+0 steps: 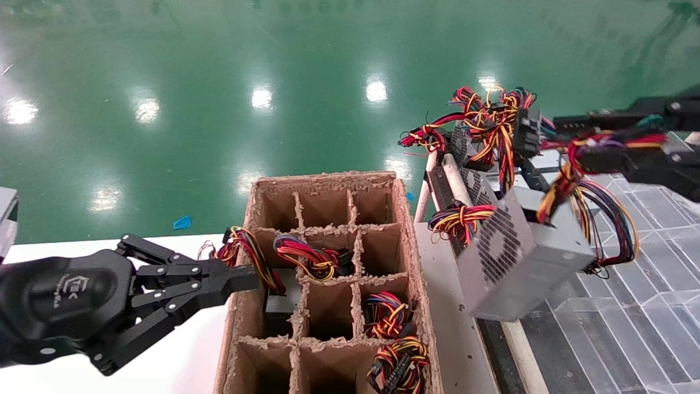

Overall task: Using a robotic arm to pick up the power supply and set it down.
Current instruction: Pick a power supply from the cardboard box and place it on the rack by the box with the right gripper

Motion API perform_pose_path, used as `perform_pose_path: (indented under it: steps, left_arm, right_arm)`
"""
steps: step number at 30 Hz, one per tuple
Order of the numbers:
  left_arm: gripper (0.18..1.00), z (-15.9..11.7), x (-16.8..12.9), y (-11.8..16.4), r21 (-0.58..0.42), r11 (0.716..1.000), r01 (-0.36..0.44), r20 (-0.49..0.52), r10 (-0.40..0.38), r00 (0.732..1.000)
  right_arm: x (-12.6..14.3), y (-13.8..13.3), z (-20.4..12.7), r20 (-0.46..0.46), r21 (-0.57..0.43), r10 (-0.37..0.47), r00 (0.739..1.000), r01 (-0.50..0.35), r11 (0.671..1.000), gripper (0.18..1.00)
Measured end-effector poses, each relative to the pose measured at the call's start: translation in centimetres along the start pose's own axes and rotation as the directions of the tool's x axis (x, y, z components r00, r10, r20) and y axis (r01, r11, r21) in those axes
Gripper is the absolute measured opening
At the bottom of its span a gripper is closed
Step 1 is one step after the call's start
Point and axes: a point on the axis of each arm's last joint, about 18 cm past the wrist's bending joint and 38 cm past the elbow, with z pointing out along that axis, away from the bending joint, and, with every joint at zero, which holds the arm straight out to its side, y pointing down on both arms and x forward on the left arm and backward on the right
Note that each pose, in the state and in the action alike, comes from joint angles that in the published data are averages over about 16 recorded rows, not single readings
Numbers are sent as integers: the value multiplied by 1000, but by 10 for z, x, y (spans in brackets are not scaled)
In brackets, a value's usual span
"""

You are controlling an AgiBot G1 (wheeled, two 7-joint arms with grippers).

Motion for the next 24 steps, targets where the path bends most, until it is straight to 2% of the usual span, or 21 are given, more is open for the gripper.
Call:
perform_pose_path:
  steps: [12,24]
  left_arm:
    - [191,0,0,0,0,1000,0,0,0,1000]
    - [191,0,0,0,0,1000,0,0,0,1000]
  right_arm:
    - [-22,10,-28,-41,-49,47,998,-49,998,320]
    - [-32,39,-45,-85,-163,85,993,-98,982,319]
